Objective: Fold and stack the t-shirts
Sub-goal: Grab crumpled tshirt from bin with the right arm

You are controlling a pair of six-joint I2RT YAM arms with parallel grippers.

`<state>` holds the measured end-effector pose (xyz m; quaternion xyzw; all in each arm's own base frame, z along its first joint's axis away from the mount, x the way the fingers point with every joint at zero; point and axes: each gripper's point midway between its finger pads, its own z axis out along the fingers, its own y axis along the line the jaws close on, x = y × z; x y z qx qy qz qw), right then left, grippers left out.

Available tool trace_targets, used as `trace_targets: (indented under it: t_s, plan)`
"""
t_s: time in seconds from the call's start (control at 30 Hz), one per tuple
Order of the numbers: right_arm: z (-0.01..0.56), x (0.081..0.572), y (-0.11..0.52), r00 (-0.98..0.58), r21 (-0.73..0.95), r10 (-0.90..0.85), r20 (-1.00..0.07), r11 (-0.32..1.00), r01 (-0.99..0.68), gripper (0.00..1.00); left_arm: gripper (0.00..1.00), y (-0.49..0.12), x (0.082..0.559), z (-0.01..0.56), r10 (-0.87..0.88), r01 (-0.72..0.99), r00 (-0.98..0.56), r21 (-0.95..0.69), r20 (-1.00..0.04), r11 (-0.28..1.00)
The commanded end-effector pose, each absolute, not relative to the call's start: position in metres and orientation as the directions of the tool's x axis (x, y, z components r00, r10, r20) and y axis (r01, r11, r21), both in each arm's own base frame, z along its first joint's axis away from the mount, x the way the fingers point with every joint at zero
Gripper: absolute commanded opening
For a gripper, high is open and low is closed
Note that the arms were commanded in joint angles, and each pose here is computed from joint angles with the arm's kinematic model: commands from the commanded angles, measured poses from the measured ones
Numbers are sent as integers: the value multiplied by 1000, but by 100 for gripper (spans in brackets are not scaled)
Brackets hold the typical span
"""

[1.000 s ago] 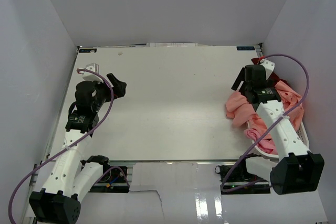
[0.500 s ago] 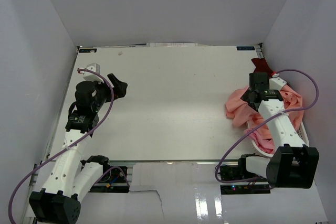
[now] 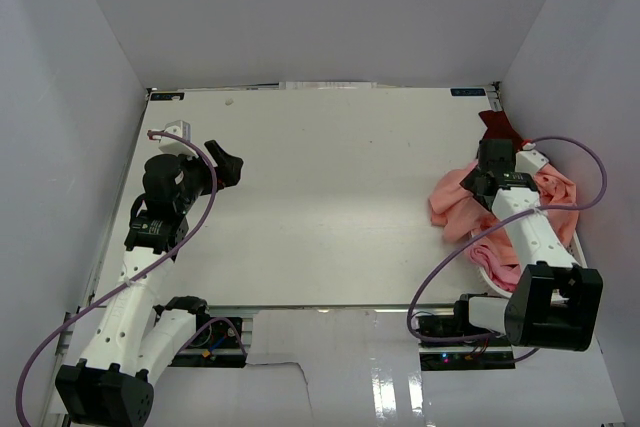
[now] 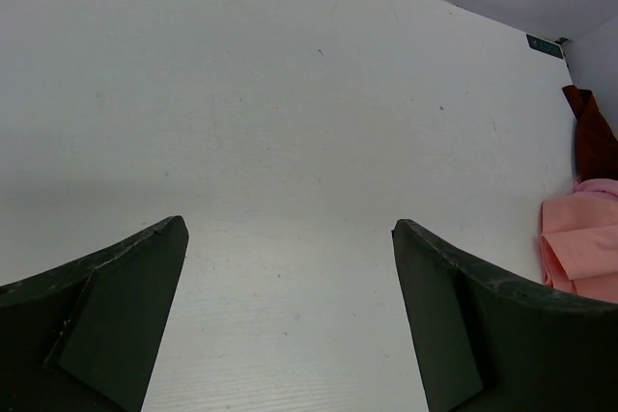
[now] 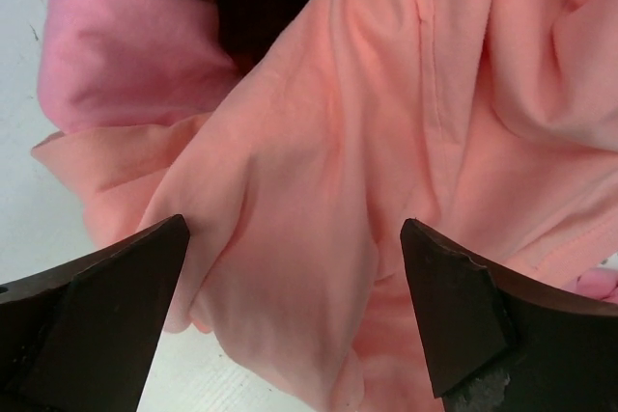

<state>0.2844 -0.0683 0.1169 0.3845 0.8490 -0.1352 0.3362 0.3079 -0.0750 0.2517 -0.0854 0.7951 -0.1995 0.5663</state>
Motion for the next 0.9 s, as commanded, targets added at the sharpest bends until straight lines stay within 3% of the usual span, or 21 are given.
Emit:
trace_targets:
  t_s: [0.0, 0.13, 0.17, 0.2, 0.3, 0.63, 0.87]
  plan:
    - [117, 302, -71, -433, 73, 575, -694, 655, 752, 97, 98, -77, 306, 267, -355, 124, -308, -407, -883, 905]
    - [106, 308, -72, -443, 69, 574, -689, 660, 748, 74, 98, -77, 307, 265, -352, 124, -316, -406, -881, 905]
    - [106, 311, -73, -437, 77, 573, -693, 661, 746, 61, 98, -77, 307, 266, -351, 124, -313, -405, -882, 906]
    - [103, 312, -72, -441, 77, 577, -688, 662, 746, 40, 98, -77, 307, 266, -353, 124, -313, -406, -882, 905]
    - [99, 314, -72, -449, 74, 580, -679, 664, 744, 11, 98, -77, 307, 265, -351, 122, -313, -404, -882, 906]
    - [142, 319, -94, -429, -4, 498, -753, 649, 760, 8, 98, -79, 308, 263, -351, 131, -324, -409, -879, 903]
    - [217, 355, -99, -320, 53, 382, -867, 710, 703, 8, 98, -81, 309, 260, -345, 136, -334, -407, -877, 903]
